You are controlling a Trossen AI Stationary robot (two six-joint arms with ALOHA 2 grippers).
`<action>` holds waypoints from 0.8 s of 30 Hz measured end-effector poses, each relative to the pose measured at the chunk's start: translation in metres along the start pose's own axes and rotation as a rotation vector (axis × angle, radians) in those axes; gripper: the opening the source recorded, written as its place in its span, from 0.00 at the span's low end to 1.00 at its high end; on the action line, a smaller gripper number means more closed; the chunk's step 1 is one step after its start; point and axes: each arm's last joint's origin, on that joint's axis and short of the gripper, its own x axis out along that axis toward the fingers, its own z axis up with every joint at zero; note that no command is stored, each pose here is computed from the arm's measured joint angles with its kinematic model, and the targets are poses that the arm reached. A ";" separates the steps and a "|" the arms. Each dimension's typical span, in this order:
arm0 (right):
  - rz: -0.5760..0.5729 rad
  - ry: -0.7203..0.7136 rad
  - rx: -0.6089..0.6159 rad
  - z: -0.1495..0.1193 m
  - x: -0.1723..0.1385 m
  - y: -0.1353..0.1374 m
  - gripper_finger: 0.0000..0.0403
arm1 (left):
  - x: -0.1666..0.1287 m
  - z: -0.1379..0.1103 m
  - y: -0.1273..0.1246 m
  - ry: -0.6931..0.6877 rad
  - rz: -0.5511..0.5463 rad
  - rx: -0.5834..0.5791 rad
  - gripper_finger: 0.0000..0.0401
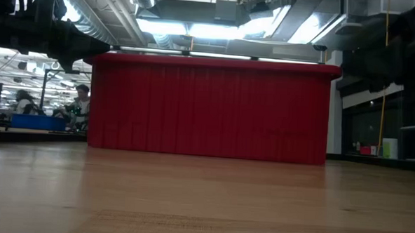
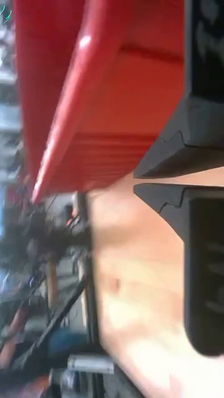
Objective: Pick and place slides into bin
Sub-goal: Return to Home Position
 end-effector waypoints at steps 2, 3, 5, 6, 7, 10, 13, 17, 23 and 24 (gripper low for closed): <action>0.057 -0.037 -0.018 0.004 -0.002 -0.001 0.07 | 0.000 0.000 0.000 0.000 0.000 0.000 0.00; 0.097 -0.055 -0.031 0.006 -0.003 -0.003 0.07 | 0.000 0.000 0.000 0.000 0.000 0.000 0.00; 0.191 -0.102 -0.054 0.010 -0.005 -0.006 0.07 | 0.000 0.000 0.000 0.000 0.000 0.000 0.00; 0.230 -0.109 -0.067 0.010 -0.006 -0.007 0.07 | 0.000 0.000 0.000 0.000 0.000 0.000 0.00; 0.247 -0.104 -0.086 0.009 -0.006 -0.010 0.07 | 0.000 0.000 0.000 0.000 0.000 0.000 0.00; 0.232 -0.084 -0.080 0.007 -0.003 -0.015 0.07 | 0.000 0.000 0.000 -0.001 0.000 0.000 0.00; 0.239 -0.077 -0.053 0.007 -0.002 -0.019 0.07 | 0.000 0.000 0.000 -0.001 0.000 -0.001 0.00; 0.312 -0.076 -0.090 0.007 -0.001 -0.021 0.07 | 0.000 0.000 0.000 -0.004 -0.001 -0.002 0.00; 0.343 -0.070 -0.066 0.007 -0.001 -0.020 0.07 | 0.000 0.000 0.000 -0.004 -0.001 -0.002 0.00; 0.343 -0.074 -0.065 0.007 -0.001 -0.020 0.07 | 0.000 0.000 0.000 -0.004 -0.001 -0.002 0.00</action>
